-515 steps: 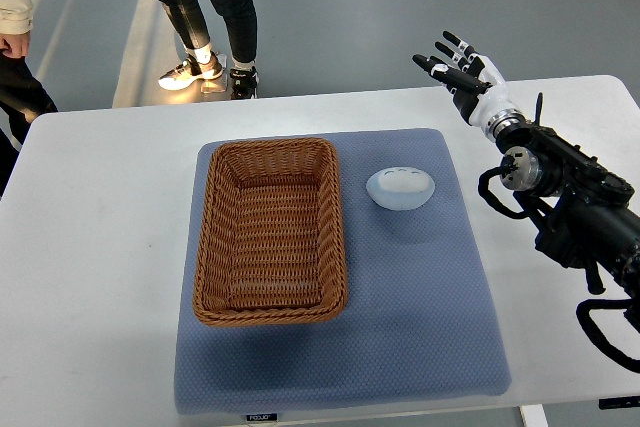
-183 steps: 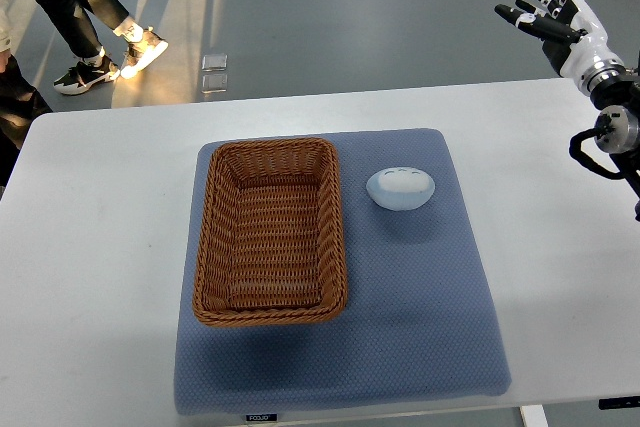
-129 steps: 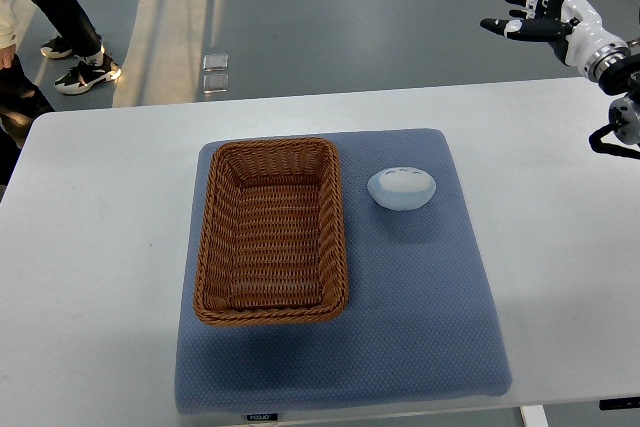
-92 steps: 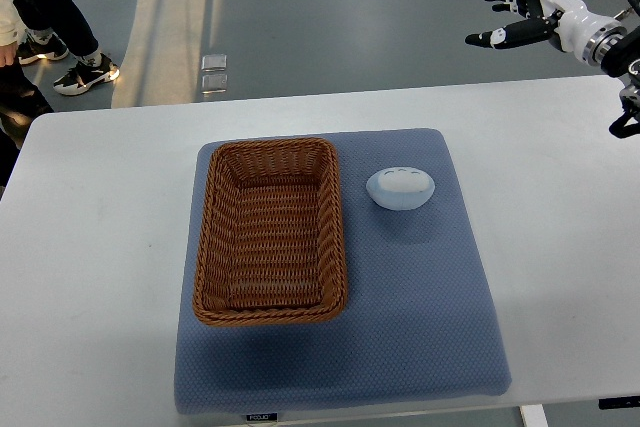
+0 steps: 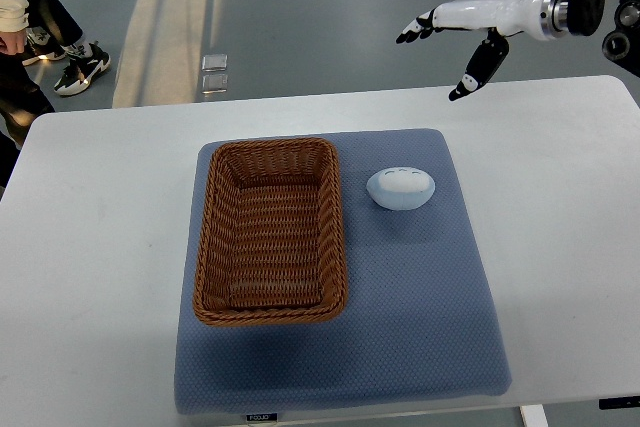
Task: Place blue toy in brown basket
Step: 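Lower the right hand onto the pale blue plush toy and close fingers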
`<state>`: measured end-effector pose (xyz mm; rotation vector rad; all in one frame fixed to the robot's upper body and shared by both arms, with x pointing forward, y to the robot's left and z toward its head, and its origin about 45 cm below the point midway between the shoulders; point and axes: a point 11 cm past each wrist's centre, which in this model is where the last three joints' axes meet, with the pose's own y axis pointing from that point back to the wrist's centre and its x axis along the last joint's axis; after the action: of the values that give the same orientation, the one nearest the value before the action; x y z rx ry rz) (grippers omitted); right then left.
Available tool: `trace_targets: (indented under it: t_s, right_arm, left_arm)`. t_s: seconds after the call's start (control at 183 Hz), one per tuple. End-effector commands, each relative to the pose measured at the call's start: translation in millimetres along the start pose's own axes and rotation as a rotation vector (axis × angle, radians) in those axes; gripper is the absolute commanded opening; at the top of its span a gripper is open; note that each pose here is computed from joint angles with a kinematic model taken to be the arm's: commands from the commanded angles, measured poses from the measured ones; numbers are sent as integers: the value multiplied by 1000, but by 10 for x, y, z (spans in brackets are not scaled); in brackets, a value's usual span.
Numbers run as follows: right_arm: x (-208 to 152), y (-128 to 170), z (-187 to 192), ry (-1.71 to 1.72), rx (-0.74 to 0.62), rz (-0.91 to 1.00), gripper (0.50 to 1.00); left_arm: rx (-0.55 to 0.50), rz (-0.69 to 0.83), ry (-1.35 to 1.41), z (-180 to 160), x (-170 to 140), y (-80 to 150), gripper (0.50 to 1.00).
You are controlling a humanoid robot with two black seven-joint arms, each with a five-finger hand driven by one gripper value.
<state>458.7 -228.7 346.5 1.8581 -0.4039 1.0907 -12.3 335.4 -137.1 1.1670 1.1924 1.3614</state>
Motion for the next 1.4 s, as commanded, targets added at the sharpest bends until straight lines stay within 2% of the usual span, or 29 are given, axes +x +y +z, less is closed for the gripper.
trace_targets:
  t_s: [0.0,0.361,0.59,0.82,1.131,1.393]
  right_arm:
    - [-171,-87,-127,75,-33,-87,907]
    - [-498,-281,-124,63,-95,-176,907]
    - [-821,-380,-55,-90,-177,-228,903]
    - [-865,-485,-250,-211,-120,-244,899]
    - [-1154,-696,-196,-271,-145,-236,895]
    - [-1183,-732,-224,-263,-137,-215,901]
  left_arm:
    - [0,0,1,1,0,0,1000]
    - [0,0,-1,0,0,0,1000]
    - [0,0,-1,0,0,0,1000]
    - [0,0,-1,0,0,0,1000]
    - [0,0,1,1,0,0,1000]
    - [0,0,1,1,0,0,1000]
